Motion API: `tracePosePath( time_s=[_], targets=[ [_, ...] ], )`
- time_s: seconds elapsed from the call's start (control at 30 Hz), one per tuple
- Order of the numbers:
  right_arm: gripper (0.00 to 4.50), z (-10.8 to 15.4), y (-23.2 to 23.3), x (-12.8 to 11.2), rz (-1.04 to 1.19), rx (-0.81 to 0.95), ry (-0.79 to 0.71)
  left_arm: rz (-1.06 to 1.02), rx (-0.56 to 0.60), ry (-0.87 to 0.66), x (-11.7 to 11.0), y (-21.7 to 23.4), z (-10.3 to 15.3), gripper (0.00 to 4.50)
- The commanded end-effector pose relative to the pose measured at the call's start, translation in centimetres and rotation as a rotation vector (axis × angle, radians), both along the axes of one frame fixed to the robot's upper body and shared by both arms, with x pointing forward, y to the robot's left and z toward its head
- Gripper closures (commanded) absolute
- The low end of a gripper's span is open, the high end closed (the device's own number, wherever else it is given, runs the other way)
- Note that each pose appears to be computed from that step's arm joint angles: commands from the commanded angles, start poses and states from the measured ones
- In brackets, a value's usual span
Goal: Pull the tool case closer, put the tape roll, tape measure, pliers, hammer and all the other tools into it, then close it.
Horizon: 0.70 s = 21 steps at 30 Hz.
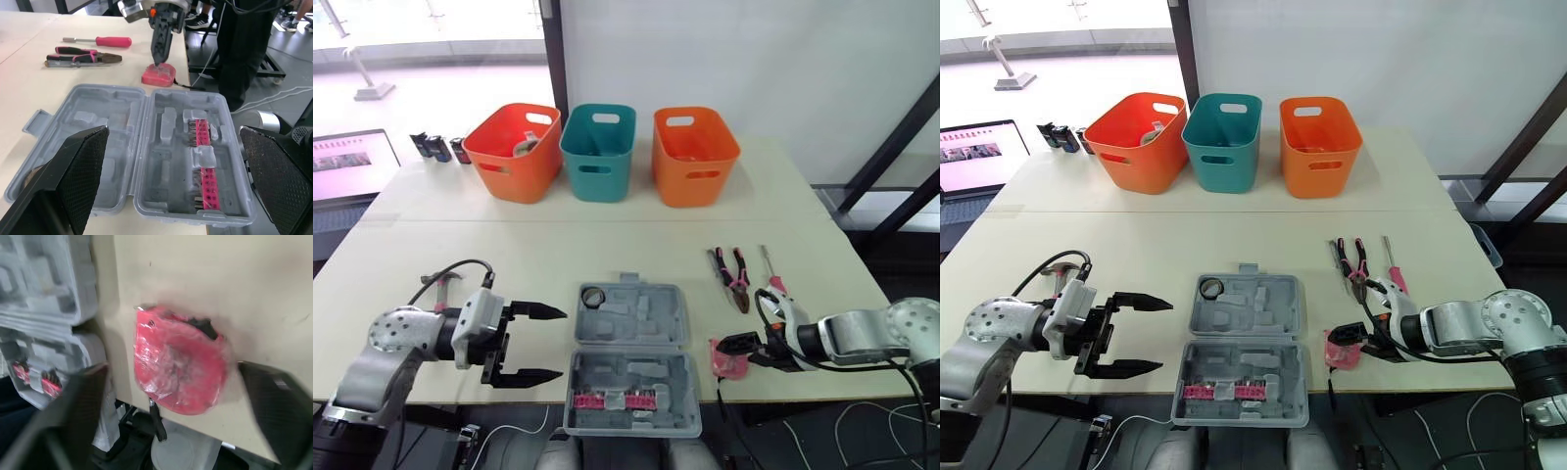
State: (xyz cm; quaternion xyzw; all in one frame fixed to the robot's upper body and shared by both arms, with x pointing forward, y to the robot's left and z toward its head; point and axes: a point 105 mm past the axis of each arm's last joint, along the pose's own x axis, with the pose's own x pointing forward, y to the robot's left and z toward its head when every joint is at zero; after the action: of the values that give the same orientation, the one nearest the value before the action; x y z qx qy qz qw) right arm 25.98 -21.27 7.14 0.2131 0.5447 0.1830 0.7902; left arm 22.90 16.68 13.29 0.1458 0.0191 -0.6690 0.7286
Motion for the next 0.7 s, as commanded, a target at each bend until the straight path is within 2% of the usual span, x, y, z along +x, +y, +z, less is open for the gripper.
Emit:
tracePosePath(
  time_s=[0.03,0.1,0.2,0.27,0.33,0.5,0.7],
  targets=[
    [0.06,2.7,-0.1,0.4,0.072,-0.045,-0.14,-0.014,0.004,-0.029,-0.3,-0.3,0.4,0.0],
    [0.06,3.8,0.5,0.2,0.157,-0.052,-0.211,-0.012,0.002,-0.03,-0.2,-0.3,0.4,0.0],
    [0.06,5.9,2.0,-0.6,0.505,-0.191,-0.494,-0.006,0.0,-0.031,-0.1,-0.3,0.3,0.0],
    [0.06,5.9,2.2,-0.7,0.71,-0.297,-0.663,-0.006,0.001,-0.032,-0.1,-0.4,0.3,0.0],
    [0.06,4.9,2.7,-1.9,0.978,-0.345,-0.8,-0.009,0.0,-0.032,-0.1,-0.5,0.3,0.0],
    [0.06,2.6,2.4,-3.1,1.271,-0.364,-0.931,-0.004,-0.001,-0.037,0.0,-0.6,0.3,0.0],
    [0.06,0.8,1.7,-1.7,1.318,-0.426,-0.938,0.001,-0.008,-0.034,-0.3,-0.9,0.3,0.0]
  ],
)
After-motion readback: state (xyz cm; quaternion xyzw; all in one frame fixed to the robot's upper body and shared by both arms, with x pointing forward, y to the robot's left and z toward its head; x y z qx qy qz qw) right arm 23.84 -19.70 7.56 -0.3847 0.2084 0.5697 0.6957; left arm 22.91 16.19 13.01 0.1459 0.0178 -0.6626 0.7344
